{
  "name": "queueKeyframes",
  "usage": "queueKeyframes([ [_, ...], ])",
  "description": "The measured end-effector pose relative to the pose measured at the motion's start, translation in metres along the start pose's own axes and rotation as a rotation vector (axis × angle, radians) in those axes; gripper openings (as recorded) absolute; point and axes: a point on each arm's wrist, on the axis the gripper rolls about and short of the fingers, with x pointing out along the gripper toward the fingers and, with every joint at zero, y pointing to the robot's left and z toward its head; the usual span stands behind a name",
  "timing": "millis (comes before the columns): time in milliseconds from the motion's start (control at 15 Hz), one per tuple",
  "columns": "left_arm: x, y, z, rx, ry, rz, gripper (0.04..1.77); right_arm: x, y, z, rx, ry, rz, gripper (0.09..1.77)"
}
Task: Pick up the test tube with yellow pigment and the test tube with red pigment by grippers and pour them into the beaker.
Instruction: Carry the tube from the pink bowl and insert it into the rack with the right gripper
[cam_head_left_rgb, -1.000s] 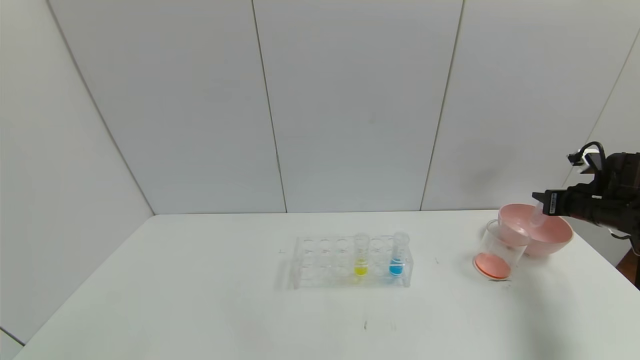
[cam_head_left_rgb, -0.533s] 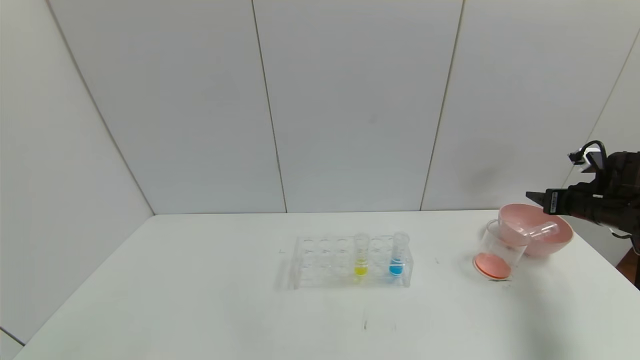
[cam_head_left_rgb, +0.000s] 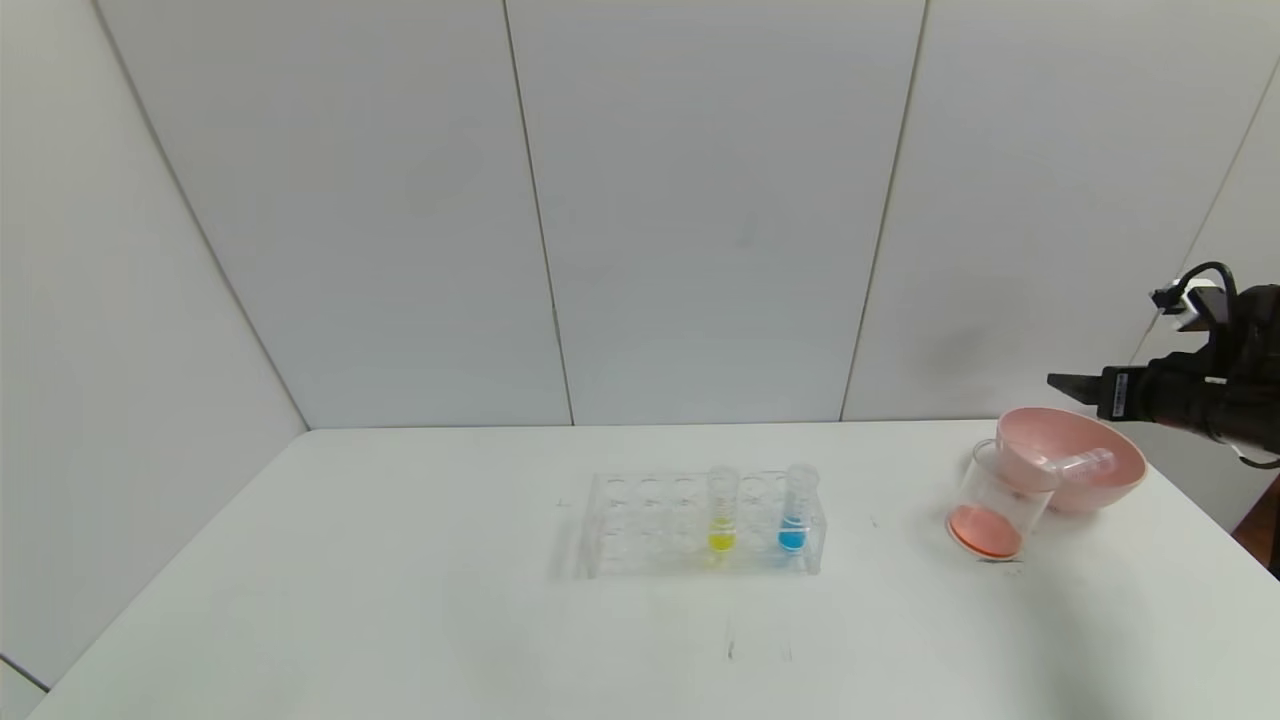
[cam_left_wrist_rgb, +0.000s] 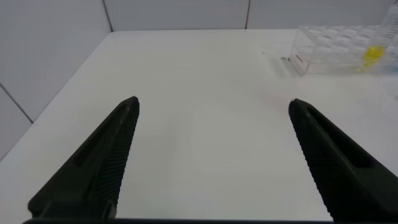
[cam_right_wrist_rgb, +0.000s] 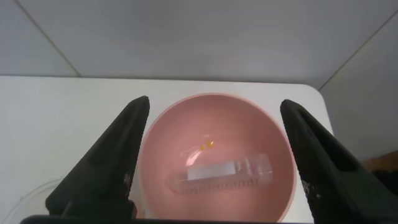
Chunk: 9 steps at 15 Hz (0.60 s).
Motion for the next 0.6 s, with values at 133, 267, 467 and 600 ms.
queueKeyframes([
  [133, 0.0, 0.0, 0.0, 0.0, 0.0, 0.0, 1.72, -0.018, 0.012, 0.004, 0.012, 0.062, 0.063, 1.56],
  [267, 0.0, 0.0, 0.0, 0.0, 0.0, 0.0, 1.72, -0.042, 0.028, 0.012, 0.032, 0.115, 0.143, 1.59],
  [467, 0.0, 0.0, 0.0, 0.0, 0.0, 0.0, 1.72, -0.081, 0.064, 0.018, 0.046, 0.215, 0.274, 1.63],
  [600, 0.0, 0.0, 0.0, 0.0, 0.0, 0.0, 1.72, -0.104, 0.091, 0.02, 0.019, 0.254, 0.355, 1.65],
])
